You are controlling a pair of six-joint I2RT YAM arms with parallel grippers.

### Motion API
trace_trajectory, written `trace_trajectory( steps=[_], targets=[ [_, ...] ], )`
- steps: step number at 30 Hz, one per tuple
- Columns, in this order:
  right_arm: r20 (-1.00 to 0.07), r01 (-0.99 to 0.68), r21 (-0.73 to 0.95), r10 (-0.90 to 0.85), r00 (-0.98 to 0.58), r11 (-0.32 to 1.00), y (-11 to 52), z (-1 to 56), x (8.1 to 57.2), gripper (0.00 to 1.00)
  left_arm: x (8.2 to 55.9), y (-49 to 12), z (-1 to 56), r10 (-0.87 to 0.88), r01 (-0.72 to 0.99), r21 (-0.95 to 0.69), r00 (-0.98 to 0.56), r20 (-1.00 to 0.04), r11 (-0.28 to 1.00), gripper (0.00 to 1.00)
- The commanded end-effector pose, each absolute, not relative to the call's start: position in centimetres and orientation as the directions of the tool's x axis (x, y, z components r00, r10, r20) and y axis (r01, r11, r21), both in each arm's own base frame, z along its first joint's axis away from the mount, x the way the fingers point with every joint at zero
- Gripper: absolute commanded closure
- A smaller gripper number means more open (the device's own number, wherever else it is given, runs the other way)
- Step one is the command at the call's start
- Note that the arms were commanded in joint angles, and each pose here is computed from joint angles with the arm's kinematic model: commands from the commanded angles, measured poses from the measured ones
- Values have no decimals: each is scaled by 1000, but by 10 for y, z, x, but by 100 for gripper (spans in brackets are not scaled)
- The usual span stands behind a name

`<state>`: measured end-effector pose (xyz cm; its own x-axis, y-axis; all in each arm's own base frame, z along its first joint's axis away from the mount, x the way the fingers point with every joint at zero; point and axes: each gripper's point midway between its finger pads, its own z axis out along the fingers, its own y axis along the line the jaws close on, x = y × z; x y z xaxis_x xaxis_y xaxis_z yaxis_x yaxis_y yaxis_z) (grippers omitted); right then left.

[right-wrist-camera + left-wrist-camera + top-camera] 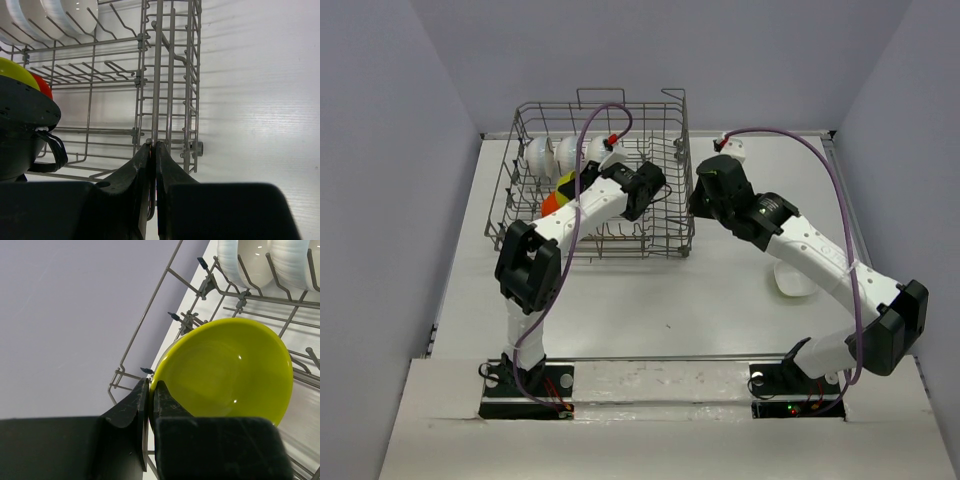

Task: Load the bowls into the dish rack
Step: Insert the bowl into the dish rack.

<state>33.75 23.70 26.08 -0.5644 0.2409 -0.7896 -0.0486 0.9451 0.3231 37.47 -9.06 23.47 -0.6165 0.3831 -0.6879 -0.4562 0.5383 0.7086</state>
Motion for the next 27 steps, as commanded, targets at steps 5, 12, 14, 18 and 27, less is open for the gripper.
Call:
trace_trajectory(
  steps=[5,12,14,18,27],
  targets=[
    [-788,-86,362,256,-560,928,248,260,333,94,379,-89,244,443,-494,735,-589,-676,465,100],
    [-792,-83,368,265,-550,926,246,256,332,94,383,-93,223,490,-437,799,-633,-600,414,100],
    [-792,-87,372,268,-548,924,246,256,332,94,384,-94,217,499,-422,813,-644,-580,401,100],
    [-789,-93,373,263,-555,923,248,254,331,94,385,-94,216,501,-422,814,-643,-579,398,100],
    [-792,-97,375,264,-551,922,248,255,331,94,386,-92,227,528,-415,837,-649,-548,357,100]
  ],
)
